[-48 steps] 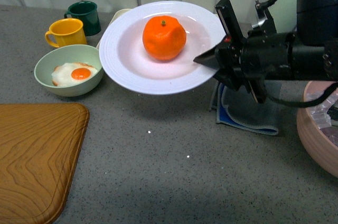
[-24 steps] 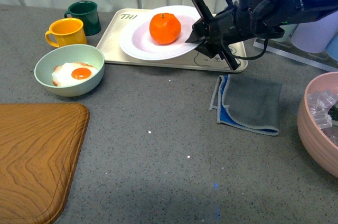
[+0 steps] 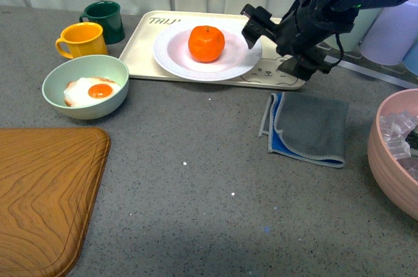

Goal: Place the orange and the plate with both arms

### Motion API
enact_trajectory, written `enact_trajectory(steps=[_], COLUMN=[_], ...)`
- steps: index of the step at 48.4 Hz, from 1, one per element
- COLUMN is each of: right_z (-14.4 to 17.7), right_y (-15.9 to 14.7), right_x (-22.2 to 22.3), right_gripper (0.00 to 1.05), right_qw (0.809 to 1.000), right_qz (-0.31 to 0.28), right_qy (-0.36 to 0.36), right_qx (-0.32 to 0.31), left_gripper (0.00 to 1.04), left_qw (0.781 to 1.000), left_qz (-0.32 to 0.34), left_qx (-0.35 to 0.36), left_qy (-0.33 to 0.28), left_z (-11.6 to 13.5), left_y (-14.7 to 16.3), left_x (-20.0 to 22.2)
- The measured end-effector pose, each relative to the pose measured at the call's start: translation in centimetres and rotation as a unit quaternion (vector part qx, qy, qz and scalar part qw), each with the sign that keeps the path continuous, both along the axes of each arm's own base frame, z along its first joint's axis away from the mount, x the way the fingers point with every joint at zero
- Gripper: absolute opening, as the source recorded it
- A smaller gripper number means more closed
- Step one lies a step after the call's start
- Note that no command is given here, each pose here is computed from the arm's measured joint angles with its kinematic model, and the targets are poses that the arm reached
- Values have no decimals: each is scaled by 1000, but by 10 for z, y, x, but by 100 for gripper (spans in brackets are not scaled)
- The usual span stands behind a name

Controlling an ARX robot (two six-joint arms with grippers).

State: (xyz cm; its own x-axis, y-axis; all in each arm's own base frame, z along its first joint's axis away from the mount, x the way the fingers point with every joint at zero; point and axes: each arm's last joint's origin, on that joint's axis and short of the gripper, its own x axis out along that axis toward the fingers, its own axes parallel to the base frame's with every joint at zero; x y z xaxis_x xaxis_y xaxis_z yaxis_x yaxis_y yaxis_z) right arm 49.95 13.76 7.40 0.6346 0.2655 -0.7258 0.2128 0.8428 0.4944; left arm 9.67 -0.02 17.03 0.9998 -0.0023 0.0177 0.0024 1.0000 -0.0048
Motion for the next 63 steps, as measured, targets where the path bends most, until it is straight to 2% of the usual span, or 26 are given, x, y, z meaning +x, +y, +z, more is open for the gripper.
enact_trajectory(steps=[6, 12, 14, 15, 18, 20, 24, 28, 36, 44, 63], right_z=[46, 82, 91, 96, 98, 96, 93, 92, 86, 87, 87], right_y=[-6, -10, -14, -18, -27, -40, -60, -75, -99, -112, -134], right_x=[-13, -31, -40, -49, -72, -104, -140, -165, -216, -253, -311], right_gripper=[97, 94, 88, 83, 74, 63, 49, 36, 2, 1, 1], right_qw=[993, 980, 958, 938, 909, 883, 865, 861, 863, 862, 863], right_qz=[20, 6, -13, -24, -22, -18, -21, -22, -15, -11, -7], right_qy=[-85, -159, -235, -290, -357, -405, -433, -433, -421, -422, -422], right_qx=[-74, -121, -164, -189, -216, -237, -255, -267, -278, -278, -276], left_gripper=[98, 98, 98, 98, 98, 98, 98, 98, 98, 98, 98], left_qw=[1000, 1000, 1000, 1000, 1000, 1000, 1000, 1000, 1000, 1000, 1000], left_qz=[0, 0, 0, 0, 0, 0, 0, 0, 0, 0, 0], left_qx=[0, 0, 0, 0, 0, 0, 0, 0, 0, 0, 0], left_qy=[0, 0, 0, 0, 0, 0, 0, 0, 0, 0, 0], left_z=[0, 0, 0, 0, 0, 0, 0, 0, 0, 0, 0], left_y=[0, 0, 0, 0, 0, 0, 0, 0, 0, 0, 0], left_x=[0, 0, 0, 0, 0, 0, 0, 0, 0, 0, 0])
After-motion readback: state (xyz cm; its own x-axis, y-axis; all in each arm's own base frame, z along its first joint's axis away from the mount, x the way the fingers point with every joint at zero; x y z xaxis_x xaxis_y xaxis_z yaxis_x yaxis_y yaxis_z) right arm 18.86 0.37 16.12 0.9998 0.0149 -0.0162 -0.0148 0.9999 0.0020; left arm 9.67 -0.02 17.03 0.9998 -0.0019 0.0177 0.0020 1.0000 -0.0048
